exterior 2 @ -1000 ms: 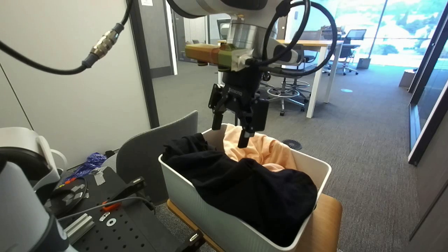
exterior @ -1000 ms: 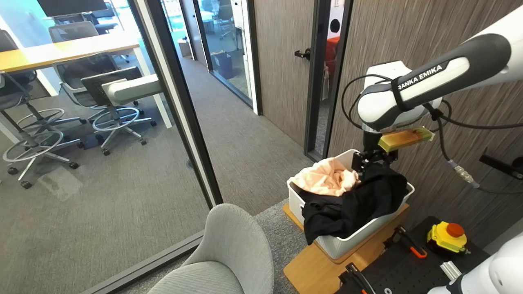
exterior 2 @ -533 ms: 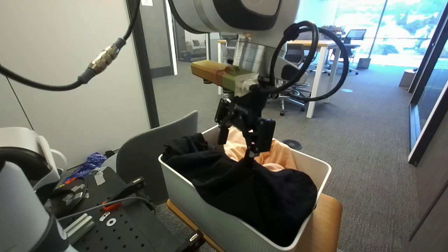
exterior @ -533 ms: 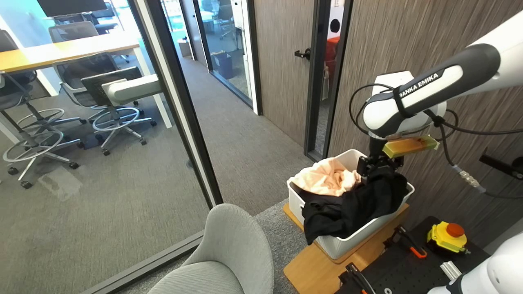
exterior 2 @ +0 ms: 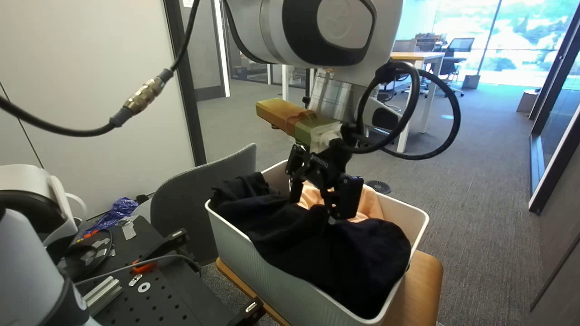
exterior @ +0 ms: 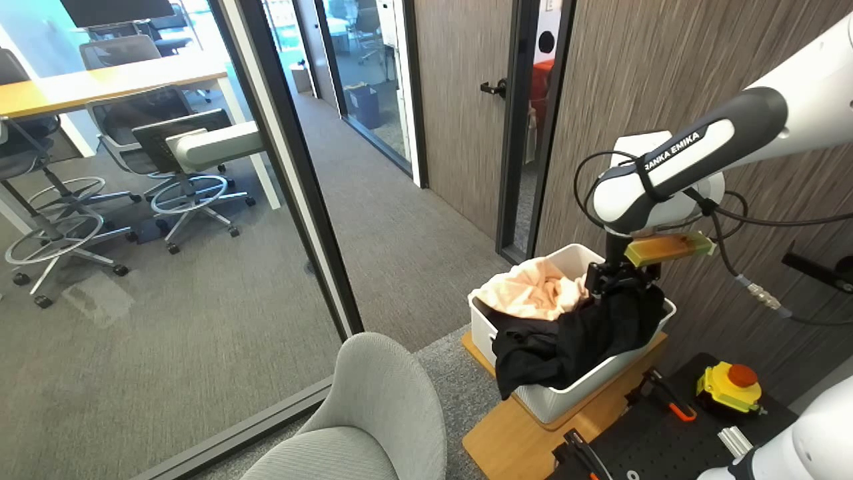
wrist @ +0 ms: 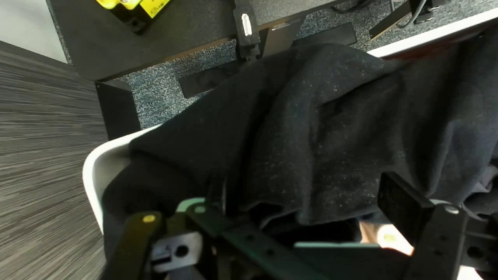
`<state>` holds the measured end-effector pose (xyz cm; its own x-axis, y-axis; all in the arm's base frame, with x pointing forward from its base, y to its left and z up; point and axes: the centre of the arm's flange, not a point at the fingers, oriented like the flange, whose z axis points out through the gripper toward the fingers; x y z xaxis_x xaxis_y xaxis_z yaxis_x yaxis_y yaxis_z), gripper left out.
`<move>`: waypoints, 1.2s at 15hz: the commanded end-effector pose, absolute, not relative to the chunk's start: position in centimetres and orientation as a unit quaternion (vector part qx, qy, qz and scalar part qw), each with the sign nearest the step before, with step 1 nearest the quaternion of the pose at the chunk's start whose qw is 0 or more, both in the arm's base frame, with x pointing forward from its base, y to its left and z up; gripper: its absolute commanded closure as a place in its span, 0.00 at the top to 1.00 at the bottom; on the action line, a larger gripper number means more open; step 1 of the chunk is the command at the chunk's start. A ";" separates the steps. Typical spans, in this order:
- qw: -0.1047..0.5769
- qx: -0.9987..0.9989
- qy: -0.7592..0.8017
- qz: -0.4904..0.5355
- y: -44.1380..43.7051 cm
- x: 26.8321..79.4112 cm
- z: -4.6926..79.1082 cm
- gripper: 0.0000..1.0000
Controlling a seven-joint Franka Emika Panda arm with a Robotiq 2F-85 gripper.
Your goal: Put the black cloth on the backrest of the chair
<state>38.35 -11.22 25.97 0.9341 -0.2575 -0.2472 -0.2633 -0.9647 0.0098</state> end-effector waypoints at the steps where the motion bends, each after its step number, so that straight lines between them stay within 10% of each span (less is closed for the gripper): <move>1: 0.015 -0.983 0.142 0.113 -11.6 38.7 25.5 1.00; 9: 0.017 -0.983 0.141 0.113 -11.5 38.8 25.2 1.00; 10: 0.017 -0.984 0.141 0.111 -11.6 38.8 25.2 0.75; 18: 0.016 -0.984 0.141 0.107 -11.6 39.0 25.1 0.20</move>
<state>38.60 -11.36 25.24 0.9354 -0.2645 -0.2348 -0.2700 -0.9628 0.0087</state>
